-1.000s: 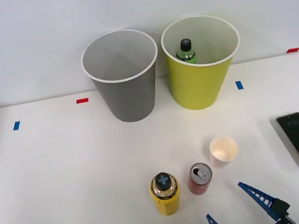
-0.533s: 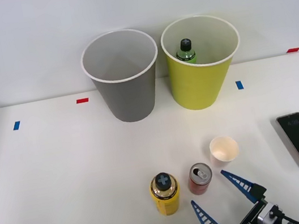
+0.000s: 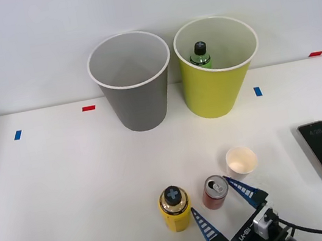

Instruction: Put cans in the gray bin, plastic bottles in the light green bin

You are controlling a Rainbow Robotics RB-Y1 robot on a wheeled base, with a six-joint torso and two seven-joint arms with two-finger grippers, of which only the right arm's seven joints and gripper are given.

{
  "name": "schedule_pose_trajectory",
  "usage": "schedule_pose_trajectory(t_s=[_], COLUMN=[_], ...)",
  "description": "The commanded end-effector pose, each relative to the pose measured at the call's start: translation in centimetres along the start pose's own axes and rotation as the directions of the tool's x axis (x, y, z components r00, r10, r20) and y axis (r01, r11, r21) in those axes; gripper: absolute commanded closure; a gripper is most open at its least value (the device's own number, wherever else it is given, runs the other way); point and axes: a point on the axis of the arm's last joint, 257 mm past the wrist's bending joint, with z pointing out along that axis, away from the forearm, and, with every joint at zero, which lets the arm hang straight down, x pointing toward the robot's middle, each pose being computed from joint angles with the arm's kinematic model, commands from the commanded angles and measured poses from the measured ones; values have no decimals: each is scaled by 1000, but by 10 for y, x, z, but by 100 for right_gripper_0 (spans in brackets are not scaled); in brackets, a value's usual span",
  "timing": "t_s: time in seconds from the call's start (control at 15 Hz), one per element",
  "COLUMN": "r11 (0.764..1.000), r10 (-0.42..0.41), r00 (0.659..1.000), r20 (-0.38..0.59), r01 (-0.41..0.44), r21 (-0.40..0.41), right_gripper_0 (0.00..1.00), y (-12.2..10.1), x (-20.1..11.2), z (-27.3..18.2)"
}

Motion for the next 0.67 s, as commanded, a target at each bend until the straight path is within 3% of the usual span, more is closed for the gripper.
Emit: schedule_pose_trajectory(t_s=[0.07,0.33,0.4,0.53,0.67], r11=[1000,1000,999,999,1000], r10=[-9,-30,-34,-34,-29], r00=[1000,1000,999,999,1000], r20=[-4,-4,-4,-2,0], r01=[9,30,34,34,29], r21=[-3,-5,-6,-4,-1], right_gripper_0=[0,0,10,98,100], y=[2,-3,-4,-3,-2], x=[0,-2,-2,-2,-3], z=[14,15,15,15,16])
